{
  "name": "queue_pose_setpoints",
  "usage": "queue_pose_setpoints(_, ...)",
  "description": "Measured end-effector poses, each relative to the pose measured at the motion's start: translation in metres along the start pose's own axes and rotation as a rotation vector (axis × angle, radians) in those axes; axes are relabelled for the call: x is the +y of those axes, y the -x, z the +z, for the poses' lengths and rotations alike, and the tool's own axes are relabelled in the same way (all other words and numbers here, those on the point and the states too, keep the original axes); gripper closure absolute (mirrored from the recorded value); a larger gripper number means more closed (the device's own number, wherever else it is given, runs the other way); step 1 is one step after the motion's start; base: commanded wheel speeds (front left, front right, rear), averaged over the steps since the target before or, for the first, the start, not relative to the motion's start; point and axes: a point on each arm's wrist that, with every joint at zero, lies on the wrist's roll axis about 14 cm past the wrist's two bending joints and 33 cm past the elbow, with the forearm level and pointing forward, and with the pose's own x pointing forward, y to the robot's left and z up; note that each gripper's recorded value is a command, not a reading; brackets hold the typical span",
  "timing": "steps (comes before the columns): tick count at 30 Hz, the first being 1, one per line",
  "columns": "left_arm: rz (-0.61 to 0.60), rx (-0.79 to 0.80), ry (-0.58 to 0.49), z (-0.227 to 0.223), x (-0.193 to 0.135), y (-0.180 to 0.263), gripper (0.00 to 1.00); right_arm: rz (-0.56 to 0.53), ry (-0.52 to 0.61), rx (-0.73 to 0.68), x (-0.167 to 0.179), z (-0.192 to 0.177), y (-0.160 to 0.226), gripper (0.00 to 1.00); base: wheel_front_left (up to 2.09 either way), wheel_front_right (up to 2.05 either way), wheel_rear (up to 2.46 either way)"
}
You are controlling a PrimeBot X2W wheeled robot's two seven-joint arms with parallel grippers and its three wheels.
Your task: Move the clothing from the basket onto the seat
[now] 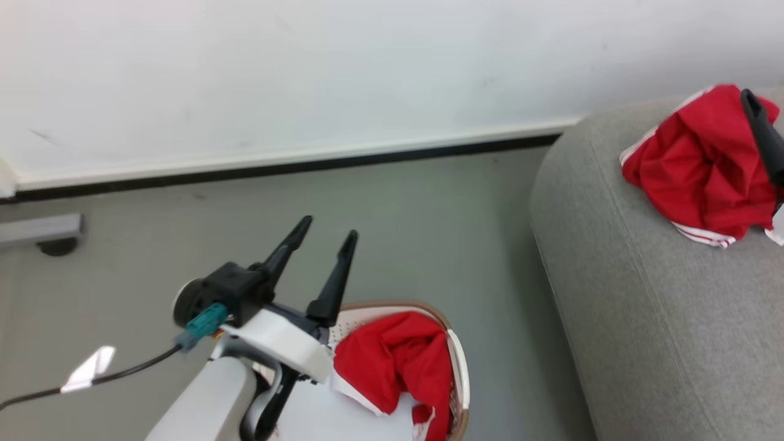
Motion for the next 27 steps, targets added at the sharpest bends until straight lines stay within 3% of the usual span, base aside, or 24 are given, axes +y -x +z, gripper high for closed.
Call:
queue_pose_setpoints(8, 0.225, -0.074, -0.011, 0.035, 0.05, 0.048, 0.0, 0.111, -0.082, -0.17, 0.053, 0.015, 0.015, 0.0, 0.0, 0.0, 0.0)
queue_pose_setpoints(15, 0.387, -0.074, -0.018, 0.035, 0.082, 0.095, 0.0, 0.087, -0.145, -0.226, 0.081, -0.008, 0.038, 0.0, 0.0, 0.0, 0.0)
queue_pose_setpoints(27, 0.462, -0.044, 0.014, 0.015, 0.078, 0.13, 0.0, -0.005, -0.266, -0.249, 0.124, -0.042, 0.088, 0.0, 0.0, 0.0, 0.0)
